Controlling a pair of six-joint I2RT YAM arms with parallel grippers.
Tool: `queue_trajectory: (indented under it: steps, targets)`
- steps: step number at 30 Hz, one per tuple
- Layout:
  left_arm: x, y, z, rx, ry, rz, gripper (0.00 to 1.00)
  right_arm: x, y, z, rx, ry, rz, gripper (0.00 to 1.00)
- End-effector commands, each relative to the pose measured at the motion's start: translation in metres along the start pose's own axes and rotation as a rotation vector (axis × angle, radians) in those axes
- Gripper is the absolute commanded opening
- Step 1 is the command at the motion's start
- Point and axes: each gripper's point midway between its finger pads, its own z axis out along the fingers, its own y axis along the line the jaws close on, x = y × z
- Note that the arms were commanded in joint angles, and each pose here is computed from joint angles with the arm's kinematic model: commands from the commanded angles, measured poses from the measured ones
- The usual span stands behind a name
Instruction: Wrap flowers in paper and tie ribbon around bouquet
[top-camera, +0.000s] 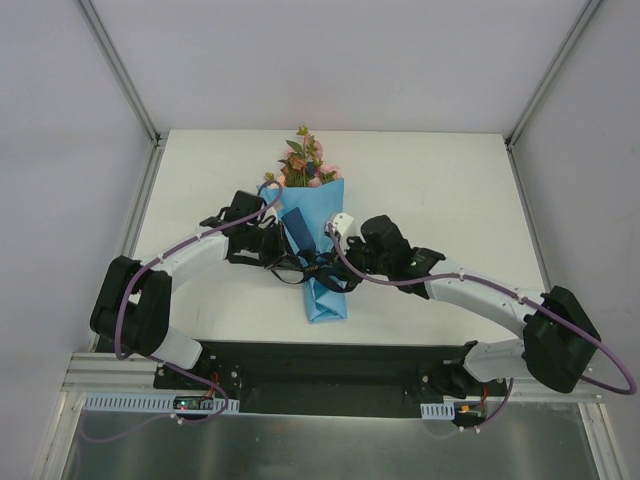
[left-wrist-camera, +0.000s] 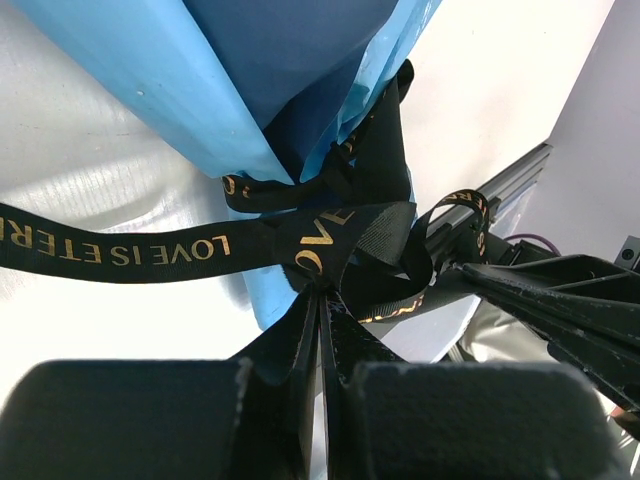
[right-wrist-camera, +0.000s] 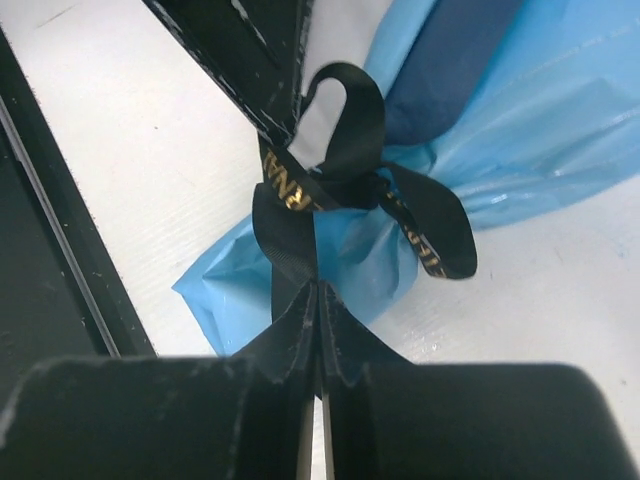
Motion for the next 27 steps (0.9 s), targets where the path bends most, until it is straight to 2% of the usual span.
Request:
queue_trajectory:
  steps: [1,3,9,14,17,20,21,22,23,24,25,26,27]
  targets:
    - [-0.001,-0.003,-0.005,0.020,-0.010,0.030,0.00,0.007,-0.012,-0.015,0.110,0.002,0.057,0.03]
    - [-0.001,-0.003,-0.006,0.023,-0.012,0.032,0.00,0.010,-0.032,-0.024,0.239,0.017,0.093,0.04]
    - [0.002,0.001,-0.005,0.014,-0.006,0.027,0.00,0.065,-0.097,-0.070,0.764,0.096,0.432,0.01]
    - [0.003,0.002,-0.006,0.015,-0.012,0.029,0.00,0.125,-0.108,-0.089,0.954,0.187,0.632,0.03]
    - [0.002,0.005,-0.009,0.007,-0.028,0.035,0.00,0.141,-0.109,-0.085,0.937,0.263,0.650,0.11]
    - [0.002,0.009,-0.011,0.003,-0.036,0.034,0.00,0.142,-0.111,-0.079,0.879,0.307,0.603,0.25]
    - [0.001,0.010,-0.012,0.004,-0.036,0.035,0.00,0.138,-0.110,-0.077,0.834,0.322,0.567,0.33]
    - [0.003,0.011,-0.013,0.001,-0.032,0.031,0.00,0.127,-0.115,-0.073,0.784,0.295,0.560,0.41]
    - [0.003,0.014,-0.014,0.000,-0.031,0.031,0.00,0.117,-0.113,-0.069,0.725,0.284,0.539,0.45]
    - [0.004,0.014,-0.014,0.002,-0.026,0.029,0.00,0.093,-0.102,-0.062,0.605,0.236,0.509,0.58]
    - [0.006,0.014,-0.015,0.007,-0.018,0.031,0.00,0.074,-0.100,-0.057,0.529,0.194,0.415,0.67]
    - [0.007,0.015,-0.015,0.009,-0.014,0.034,0.00,0.059,-0.095,-0.054,0.470,0.155,0.378,0.67]
    - [0.009,0.015,-0.015,0.009,-0.011,0.035,0.00,0.038,-0.071,-0.046,0.296,0.101,0.347,0.66]
